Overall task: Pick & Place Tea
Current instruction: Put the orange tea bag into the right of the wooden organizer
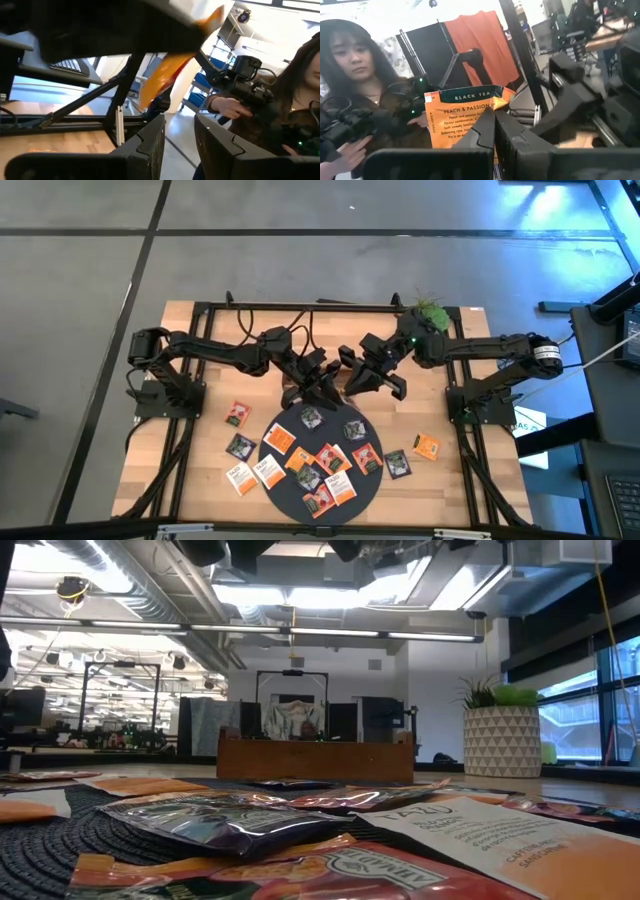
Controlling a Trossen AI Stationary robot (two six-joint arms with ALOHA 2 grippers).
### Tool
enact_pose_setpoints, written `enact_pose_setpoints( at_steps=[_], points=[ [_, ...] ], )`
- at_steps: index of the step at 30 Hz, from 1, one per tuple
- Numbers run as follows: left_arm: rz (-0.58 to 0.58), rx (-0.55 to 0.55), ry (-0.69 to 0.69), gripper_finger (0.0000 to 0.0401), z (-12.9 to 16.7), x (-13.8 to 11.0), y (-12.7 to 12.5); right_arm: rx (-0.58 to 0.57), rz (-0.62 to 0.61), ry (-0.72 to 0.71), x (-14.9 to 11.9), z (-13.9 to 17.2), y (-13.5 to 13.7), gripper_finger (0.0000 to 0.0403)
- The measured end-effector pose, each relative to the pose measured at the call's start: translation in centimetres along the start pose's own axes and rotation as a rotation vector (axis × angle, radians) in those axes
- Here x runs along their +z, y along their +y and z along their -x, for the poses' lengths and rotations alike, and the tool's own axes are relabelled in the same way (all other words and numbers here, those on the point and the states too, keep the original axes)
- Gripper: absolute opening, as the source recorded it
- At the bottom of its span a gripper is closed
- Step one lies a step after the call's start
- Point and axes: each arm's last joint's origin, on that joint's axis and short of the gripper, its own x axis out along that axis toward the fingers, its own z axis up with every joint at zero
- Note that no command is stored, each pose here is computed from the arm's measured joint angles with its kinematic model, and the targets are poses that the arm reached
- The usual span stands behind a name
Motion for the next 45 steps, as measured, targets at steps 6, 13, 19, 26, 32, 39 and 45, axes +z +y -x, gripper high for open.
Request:
enact_pose_setpoints(
  at_steps=[6,13,19,26,32,39,45],
  points=[
    [-0.008,0.026,0.004,0.0102,0.1,0.2,-0.5,-0.139,0.035,0.014,0.0,0.9,0.3,0.0006],
    [-0.19,0.412,0.037,0.0102,1.4,0.8,-1.8,-0.336,0.142,-0.013,0.5,1.7,1.7,0.0006],
    [-0.305,0.746,0.006,0.0102,1.3,1.0,-3.7,-0.715,0.294,-0.076,1.0,2.3,2.9,0.0006],
    [-0.438,0.865,0.06,0.0102,0.3,-0.1,-3.9,-0.997,0.352,-0.098,0.3,1.2,3.2,0.0006],
    [-0.406,0.999,0.013,0.0102,0.5,0.0,-3.6,-1.069,0.386,-0.096,-0.2,0.4,3.9,0.0006],
    [-0.4,1.03,-0.023,0.0102,0.6,0.2,-3.6,-1.166,0.431,-0.083,-0.6,-0.1,4.6,0.0006],
    [-0.407,1.003,-0.019,0.0102,0.4,0.2,-3.8,-1.234,0.429,-0.099,-0.6,-0.1,4.6,0.0006]
  ],
)
